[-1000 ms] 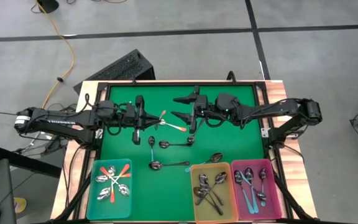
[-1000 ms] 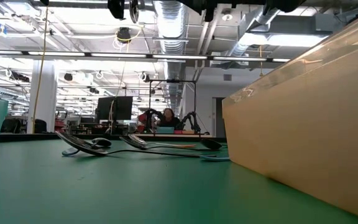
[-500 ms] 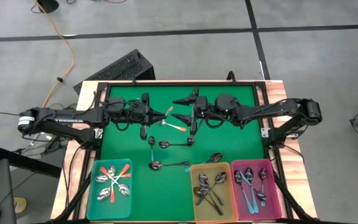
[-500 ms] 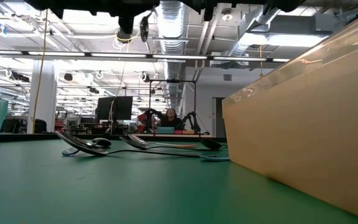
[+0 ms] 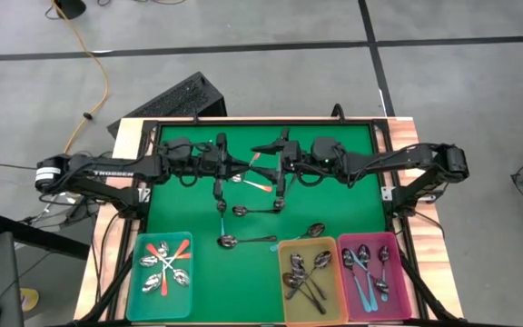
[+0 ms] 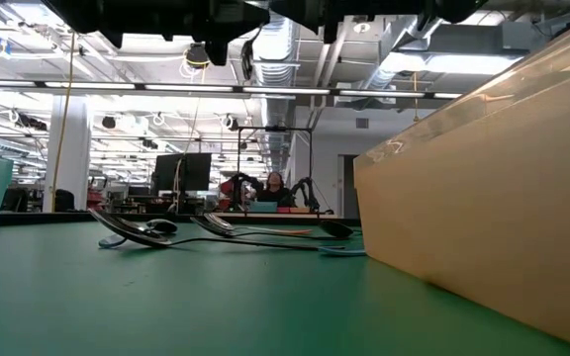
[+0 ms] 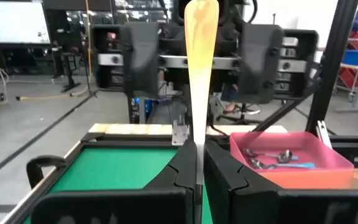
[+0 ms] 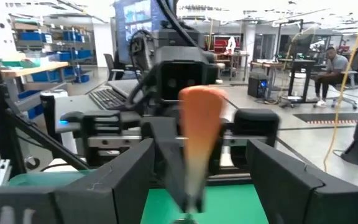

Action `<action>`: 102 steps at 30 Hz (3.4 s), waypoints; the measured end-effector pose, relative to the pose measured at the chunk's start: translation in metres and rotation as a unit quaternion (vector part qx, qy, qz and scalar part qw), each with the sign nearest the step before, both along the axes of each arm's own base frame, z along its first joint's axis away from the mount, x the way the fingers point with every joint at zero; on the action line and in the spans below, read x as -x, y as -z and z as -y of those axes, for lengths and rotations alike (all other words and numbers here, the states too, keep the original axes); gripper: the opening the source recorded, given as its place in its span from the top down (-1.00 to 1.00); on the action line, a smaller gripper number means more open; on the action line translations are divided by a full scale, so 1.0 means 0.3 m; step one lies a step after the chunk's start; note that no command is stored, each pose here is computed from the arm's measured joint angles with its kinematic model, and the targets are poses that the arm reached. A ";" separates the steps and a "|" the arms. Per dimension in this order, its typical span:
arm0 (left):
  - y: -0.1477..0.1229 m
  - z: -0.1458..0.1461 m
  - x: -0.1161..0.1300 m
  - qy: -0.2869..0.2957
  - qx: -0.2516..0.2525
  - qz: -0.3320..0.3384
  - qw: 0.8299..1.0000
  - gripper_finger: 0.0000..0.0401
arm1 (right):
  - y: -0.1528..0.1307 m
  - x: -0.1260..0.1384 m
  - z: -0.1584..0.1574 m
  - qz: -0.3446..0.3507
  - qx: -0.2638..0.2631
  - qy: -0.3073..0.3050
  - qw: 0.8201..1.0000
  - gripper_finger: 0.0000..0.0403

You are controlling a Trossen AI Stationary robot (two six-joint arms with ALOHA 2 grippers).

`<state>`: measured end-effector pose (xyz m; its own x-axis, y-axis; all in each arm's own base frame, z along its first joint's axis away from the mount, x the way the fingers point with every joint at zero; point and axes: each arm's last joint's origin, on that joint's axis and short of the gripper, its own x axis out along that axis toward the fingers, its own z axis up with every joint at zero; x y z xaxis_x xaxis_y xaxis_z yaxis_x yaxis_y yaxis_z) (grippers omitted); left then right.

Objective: Sort silverware by color (type)
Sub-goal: Put the orange spoon into the green bin

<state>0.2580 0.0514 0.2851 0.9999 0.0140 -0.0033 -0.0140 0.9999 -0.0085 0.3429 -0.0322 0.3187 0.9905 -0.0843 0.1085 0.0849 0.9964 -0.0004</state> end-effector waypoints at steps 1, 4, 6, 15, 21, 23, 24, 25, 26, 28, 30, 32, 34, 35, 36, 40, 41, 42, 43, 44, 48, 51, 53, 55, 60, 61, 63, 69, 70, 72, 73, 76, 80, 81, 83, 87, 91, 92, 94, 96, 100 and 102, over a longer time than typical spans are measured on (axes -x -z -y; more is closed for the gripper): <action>-0.001 -0.001 -0.002 0.000 0.000 0.004 1.000 1.00 | 0.002 -0.002 0.000 0.000 0.000 0.000 1.000 -0.37; 0.007 -0.002 -0.014 0.007 0.001 0.004 1.000 1.00 | 0.025 -0.018 0.002 -0.010 -0.001 0.000 1.000 -0.37; 0.015 -0.003 -0.027 0.017 0.003 -0.005 1.000 1.00 | 0.048 -0.032 0.004 -0.018 -0.002 0.000 1.000 -0.37; 0.017 -0.006 -0.046 0.022 0.002 -0.023 0.999 1.00 | 0.056 -0.043 0.002 -0.008 -0.001 0.002 1.000 -0.37; 0.010 -0.007 -0.046 0.013 -0.003 -0.014 1.000 1.00 | 0.045 -0.039 0.005 0.003 0.001 0.004 1.000 -0.28; 0.011 -0.008 -0.046 0.013 -0.005 -0.014 1.000 1.00 | 0.045 -0.039 0.005 0.002 0.003 0.005 1.000 -0.22; 0.011 -0.008 -0.047 0.013 -0.005 -0.015 1.000 1.00 | 0.045 -0.039 0.005 0.003 0.003 0.006 1.000 -0.18; 0.011 -0.008 -0.047 0.013 -0.004 -0.015 1.000 1.00 | 0.045 -0.039 0.005 0.003 0.003 0.007 1.000 -0.13; 0.011 -0.008 -0.047 0.013 -0.004 -0.015 1.000 1.00 | 0.046 -0.039 0.005 0.002 0.003 0.006 1.000 -0.07; 0.012 -0.008 -0.047 0.013 -0.004 -0.015 1.000 1.00 | 0.046 -0.039 0.005 0.002 0.004 0.007 1.000 0.06; 0.012 -0.008 -0.047 0.012 -0.004 -0.015 1.000 1.00 | 0.045 -0.039 0.005 0.002 0.004 0.006 1.000 0.24; 0.011 -0.009 -0.047 0.007 -0.004 -0.014 1.000 1.00 | 0.046 -0.039 0.005 0.001 0.004 0.006 1.000 0.44; 0.011 -0.009 -0.047 0.005 -0.004 -0.015 1.000 1.00 | 0.050 -0.040 0.005 -0.006 0.003 0.006 1.000 0.67; 0.012 -0.010 -0.046 0.004 -0.003 -0.015 1.000 1.00 | 0.053 -0.040 0.004 -0.011 0.003 0.006 1.000 0.79; 0.012 -0.010 -0.046 0.004 -0.004 -0.016 1.000 1.00 | 0.055 -0.041 0.004 -0.016 0.003 0.005 1.000 0.86; 0.021 -0.013 -0.047 -0.013 -0.002 -0.027 1.000 0.99 | 0.070 -0.045 0.007 -0.034 0.011 0.017 0.999 0.87; 0.023 -0.015 -0.047 -0.023 -0.003 -0.031 0.999 0.98 | 0.071 -0.045 0.008 -0.035 0.011 0.026 0.999 0.87; 0.025 -0.018 -0.047 -0.040 0.000 -0.034 0.999 0.96 | 0.073 -0.046 0.010 -0.036 0.010 0.032 0.999 0.87; 0.028 -0.019 -0.046 -0.052 0.010 -0.038 0.998 0.93 | 0.074 -0.046 0.012 -0.037 0.000 0.038 0.999 0.87; 0.029 -0.020 -0.043 -0.057 0.029 -0.043 0.997 0.89 | 0.077 -0.045 0.014 -0.039 -0.019 0.048 0.998 0.87; 0.002 -0.018 -0.008 -0.085 0.100 -0.038 0.991 0.68 | 0.027 -0.008 0.013 -0.015 -0.070 0.067 0.995 0.87; -0.013 -0.018 0.004 -0.099 0.092 -0.030 0.990 0.52 | -0.019 0.022 0.022 -0.003 -0.047 0.083 0.995 0.87; -0.010 -0.024 0.005 -0.115 0.066 -0.035 0.991 0.44 | -0.011 0.021 0.029 -0.015 -0.026 0.090 0.996 0.87; -0.008 -0.031 0.005 -0.129 0.042 -0.038 0.990 0.40 | 0.010 0.014 0.032 -0.036 0.005 0.093 0.995 0.87; 0.007 -0.034 -0.002 -0.127 -0.019 -0.061 0.990 0.38 | 0.027 0.000 0.030 -0.047 0.053 0.096 0.993 0.87; -0.002 -0.038 0.004 -0.133 -0.028 -0.056 0.989 0.38 | 0.024 -0.001 0.033 -0.042 0.057 0.098 0.993 0.87; -0.027 -0.050 0.026 -0.148 -0.041 -0.041 0.987 0.38 | 0.004 0.004 0.050 -0.015 0.070 0.108 0.992 0.87; -0.098 -0.092 0.104 -0.182 -0.019 0.007 0.983 0.38 | -0.076 0.057 0.109 0.044 0.079 0.097 0.991 0.87; -0.115 -0.095 0.124 -0.187 -0.020 0.018 0.982 0.38 | -0.077 0.058 0.109 0.047 0.074 0.080 0.993 0.87; -0.153 -0.096 0.166 -0.198 -0.027 0.045 0.979 0.38 | -0.076 0.055 0.096 0.048 0.067 0.044 0.996 0.87; -0.170 -0.094 0.187 -0.202 -0.033 0.057 0.977 0.38 | -0.075 0.053 0.083 0.048 0.065 0.025 0.996 0.87; -0.223 -0.082 0.252 -0.211 -0.043 0.100 0.971 0.38 | -0.061 0.030 0.030 0.054 0.061 -0.024 0.996 0.87; -0.297 -0.046 0.348 -0.190 -0.024 0.182 0.964 0.39 | 0.013 -0.048 -0.051 0.074 0.030 -0.068 0.994 0.87; -0.311 -0.036 0.370 -0.181 -0.013 0.199 0.963 0.39 | 0.036 -0.075 -0.073 0.084 0.023 -0.080 0.993 0.87; -0.337 -0.014 0.417 -0.161 0.009 0.233 0.959 0.39 | 0.081 -0.133 -0.107 0.094 0.008 -0.102 0.990 0.87; -0.374 0.024 0.502 -0.130 0.045 0.289 0.947 0.40 | 0.117 -0.287 -0.148 0.101 -0.020 -0.155 0.983 0.87; -0.397 0.055 0.578 -0.122 0.059 0.332 0.934 0.40 | 0.125 -0.443 -0.177 0.081 -0.018 -0.220 0.972 0.87; -0.401 0.061 0.595 -0.124 0.064 0.342 0.929 0.40 | 0.123 -0.481 -0.183 0.070 -0.017 -0.235 0.969 0.87; -0.408 0.070 0.624 -0.128 0.083 0.361 0.920 0.40 | 0.114 -0.546 -0.194 0.045 -0.019 -0.263 0.964 0.87; -0.410 0.076 0.644 -0.133 0.098 0.374 0.913 0.40 | 0.110 -0.606 -0.217 0.022 -0.021 -0.289 0.957 0.87; -0.409 0.085 0.666 -0.130 0.107 0.379 0.910 0.40 | 0.123 -0.709 -0.251 -0.008 -0.022 -0.322 0.946 0.87; -0.407 0.087 0.670 -0.124 0.123 0.378 0.909 0.40 | 0.137 -0.748 -0.272 -0.022 -0.023 -0.345 0.938 0.87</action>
<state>0.0571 0.0254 0.4071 0.6846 0.3302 0.6498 -0.1360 0.9337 -0.3312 0.5672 0.0495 0.2775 0.8139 0.5757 0.0787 -0.5802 0.8126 0.0559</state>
